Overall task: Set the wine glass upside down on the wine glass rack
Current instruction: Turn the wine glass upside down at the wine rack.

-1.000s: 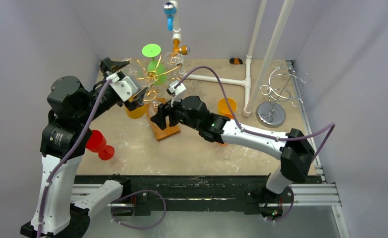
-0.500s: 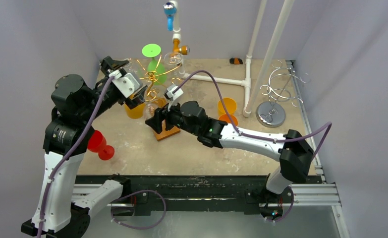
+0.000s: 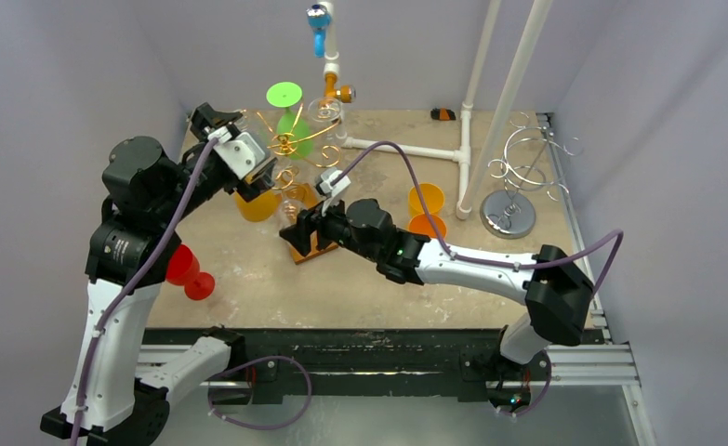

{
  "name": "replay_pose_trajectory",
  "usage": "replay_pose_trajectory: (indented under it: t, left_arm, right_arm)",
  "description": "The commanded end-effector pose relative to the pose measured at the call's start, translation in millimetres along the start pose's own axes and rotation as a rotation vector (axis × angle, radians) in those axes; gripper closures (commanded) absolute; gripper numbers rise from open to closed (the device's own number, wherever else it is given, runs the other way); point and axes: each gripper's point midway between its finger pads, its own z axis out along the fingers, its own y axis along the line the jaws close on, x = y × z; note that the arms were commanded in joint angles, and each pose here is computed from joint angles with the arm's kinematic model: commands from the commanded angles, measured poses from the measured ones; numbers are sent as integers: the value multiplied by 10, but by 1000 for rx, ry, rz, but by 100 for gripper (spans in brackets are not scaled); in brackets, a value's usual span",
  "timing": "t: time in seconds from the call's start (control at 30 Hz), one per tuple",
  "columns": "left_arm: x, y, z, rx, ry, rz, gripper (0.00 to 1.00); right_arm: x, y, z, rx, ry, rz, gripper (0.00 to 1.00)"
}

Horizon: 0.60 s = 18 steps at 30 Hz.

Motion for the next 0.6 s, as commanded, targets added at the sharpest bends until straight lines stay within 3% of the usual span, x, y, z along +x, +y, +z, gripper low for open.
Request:
replay_pose_trajectory:
  t: [0.0,0.57]
  left_arm:
    - [27,40,40,-28,6,-27,10]
    - [111,34,70,-32,32,-30,11]
  right_arm:
    - [-563,147,-84,-43,-194,-30,82]
    - [-564,292,53,-161,-333,-141,92]
